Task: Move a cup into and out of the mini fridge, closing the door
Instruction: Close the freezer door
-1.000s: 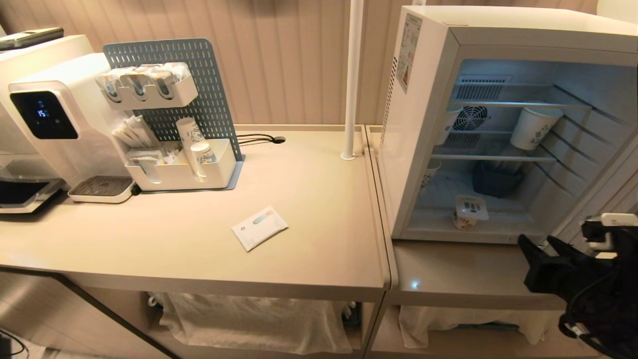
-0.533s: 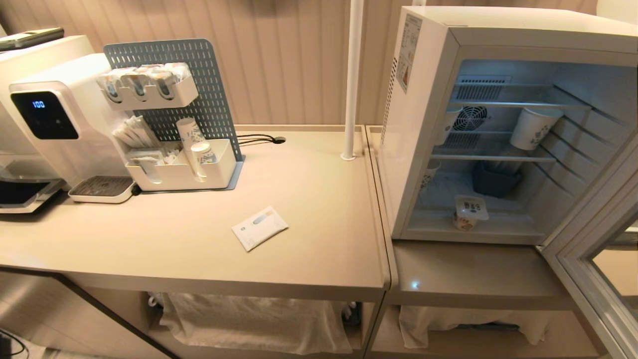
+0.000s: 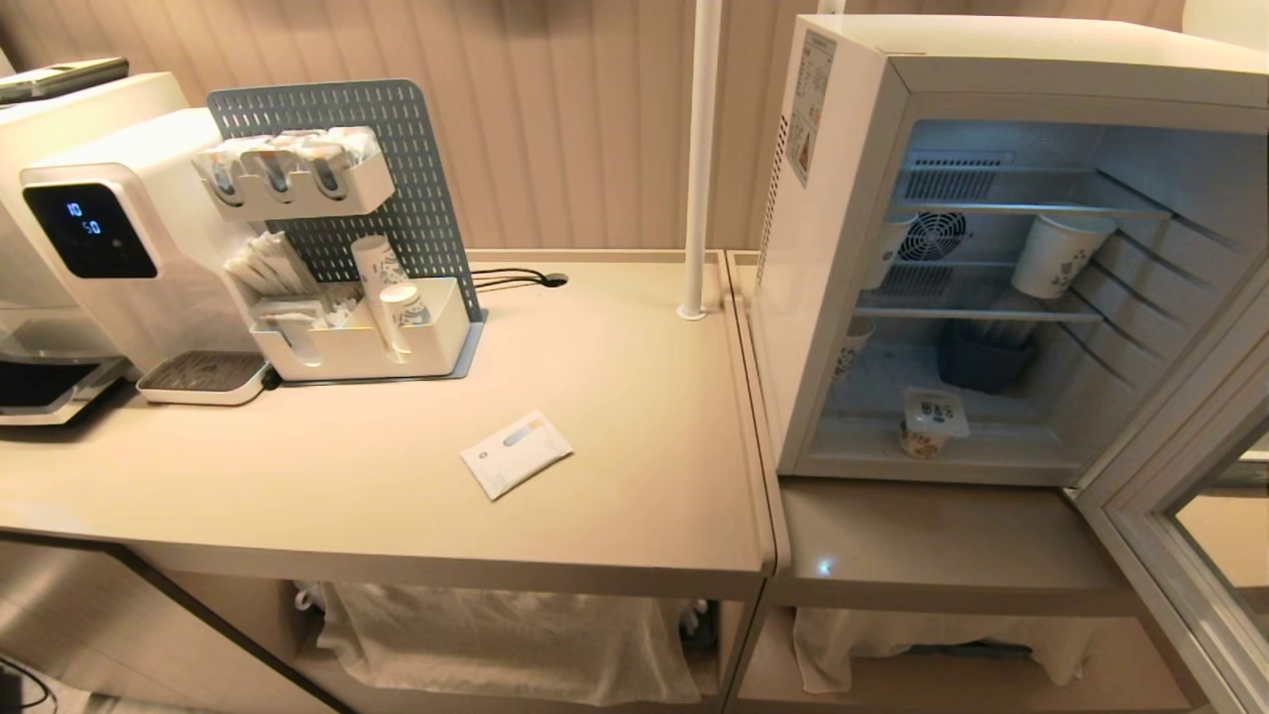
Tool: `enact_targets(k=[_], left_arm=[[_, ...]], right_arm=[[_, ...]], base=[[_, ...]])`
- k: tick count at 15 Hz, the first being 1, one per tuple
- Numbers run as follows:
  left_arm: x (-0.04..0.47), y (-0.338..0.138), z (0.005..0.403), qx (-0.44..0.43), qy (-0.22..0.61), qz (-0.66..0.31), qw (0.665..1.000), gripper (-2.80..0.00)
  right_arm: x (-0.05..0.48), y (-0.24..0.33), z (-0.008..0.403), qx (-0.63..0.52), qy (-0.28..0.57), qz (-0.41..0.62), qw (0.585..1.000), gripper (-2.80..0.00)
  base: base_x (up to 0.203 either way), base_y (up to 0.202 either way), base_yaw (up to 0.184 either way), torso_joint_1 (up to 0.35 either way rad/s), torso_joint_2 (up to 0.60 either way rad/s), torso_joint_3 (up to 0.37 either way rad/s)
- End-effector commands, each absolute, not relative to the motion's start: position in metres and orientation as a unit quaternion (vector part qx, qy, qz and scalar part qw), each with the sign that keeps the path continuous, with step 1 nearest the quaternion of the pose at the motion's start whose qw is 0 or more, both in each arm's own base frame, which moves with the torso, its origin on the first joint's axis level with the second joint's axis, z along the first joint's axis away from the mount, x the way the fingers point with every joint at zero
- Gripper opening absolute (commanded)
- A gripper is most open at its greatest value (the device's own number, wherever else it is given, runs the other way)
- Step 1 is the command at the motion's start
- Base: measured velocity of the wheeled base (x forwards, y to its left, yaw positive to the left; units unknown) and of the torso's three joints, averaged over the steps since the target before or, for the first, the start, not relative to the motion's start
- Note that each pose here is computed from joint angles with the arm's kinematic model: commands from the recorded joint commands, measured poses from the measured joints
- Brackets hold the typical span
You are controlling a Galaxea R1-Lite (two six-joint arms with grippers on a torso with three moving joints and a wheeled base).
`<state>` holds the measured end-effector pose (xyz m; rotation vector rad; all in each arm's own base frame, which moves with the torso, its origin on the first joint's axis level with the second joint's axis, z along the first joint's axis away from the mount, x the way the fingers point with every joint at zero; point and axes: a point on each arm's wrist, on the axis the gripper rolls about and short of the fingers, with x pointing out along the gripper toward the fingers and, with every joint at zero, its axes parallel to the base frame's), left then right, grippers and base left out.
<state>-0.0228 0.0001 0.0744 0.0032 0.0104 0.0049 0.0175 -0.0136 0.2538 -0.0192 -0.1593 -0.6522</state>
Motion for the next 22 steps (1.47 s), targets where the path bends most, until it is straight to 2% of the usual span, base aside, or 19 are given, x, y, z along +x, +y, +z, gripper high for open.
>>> enact_targets(k=[1, 9, 11, 12, 14, 16, 19, 20, 22], left_arm=[[-0.023, 0.0, 0.074, 0.002, 0.007, 0.002, 1.0, -2.8], [-0.023, 0.0, 0.074, 0.001, 0.006, 0.002, 1.0, -2.8], [-0.023, 0.0, 0.074, 0.002, 0.007, 0.002, 1.0, -2.8], [-0.023, 0.0, 0.074, 0.002, 0.006, 0.002, 1.0, -2.8], [-0.023, 0.0, 0.074, 0.001, 0.007, 0.002, 1.0, -2.8], [-0.023, 0.0, 0.074, 0.001, 0.006, 0.002, 1.0, -2.8], [-0.023, 0.0, 0.074, 0.001, 0.006, 0.002, 1.0, -2.8], [-0.023, 0.0, 0.074, 0.001, 0.006, 0.002, 1.0, -2.8], [-0.023, 0.0, 0.074, 0.0, 0.006, 0.002, 1.0, -2.8]], right_arm=[[0.002, -0.017, 0.251, 0.0, -0.099, -0.343, 0.934, -2.8], [-0.023, -0.017, 0.223, 0.0, -0.123, -0.382, 0.916, -2.8], [-0.034, -0.016, 0.212, 0.003, -0.145, -0.36, 0.921, -2.8], [-0.038, -0.015, 0.206, 0.0, -0.16, -0.318, 0.935, -2.8], [-0.039, -0.008, 0.198, -0.014, -0.175, -0.156, 0.972, -2.8], [-0.046, -0.001, 0.182, -0.022, -0.135, 0.003, 0.991, -2.8], [-0.068, 0.011, 0.159, -0.008, -0.074, 0.284, 0.956, -2.8], [-0.071, 0.013, 0.151, 0.009, -0.047, 0.33, 0.943, -2.8], [-0.061, 0.014, 0.132, 0.021, -0.011, 0.334, 0.942, -2.8]], base=[[0.0, 0.0, 0.0, 0.0, 0.0, 0.0], [0.0, 0.0, 0.0, 0.0, 0.0, 0.0], [0.0, 0.0, 0.0, 0.0, 0.0, 0.0], [0.0, 0.0, 0.0, 0.0, 0.0, 0.0], [0.0, 0.0, 0.0, 0.0, 0.0, 0.0], [0.0, 0.0, 0.0, 0.0, 0.0, 0.0], [0.0, 0.0, 0.0, 0.0, 0.0, 0.0], [0.0, 0.0, 0.0, 0.0, 0.0, 0.0], [0.0, 0.0, 0.0, 0.0, 0.0, 0.0]])
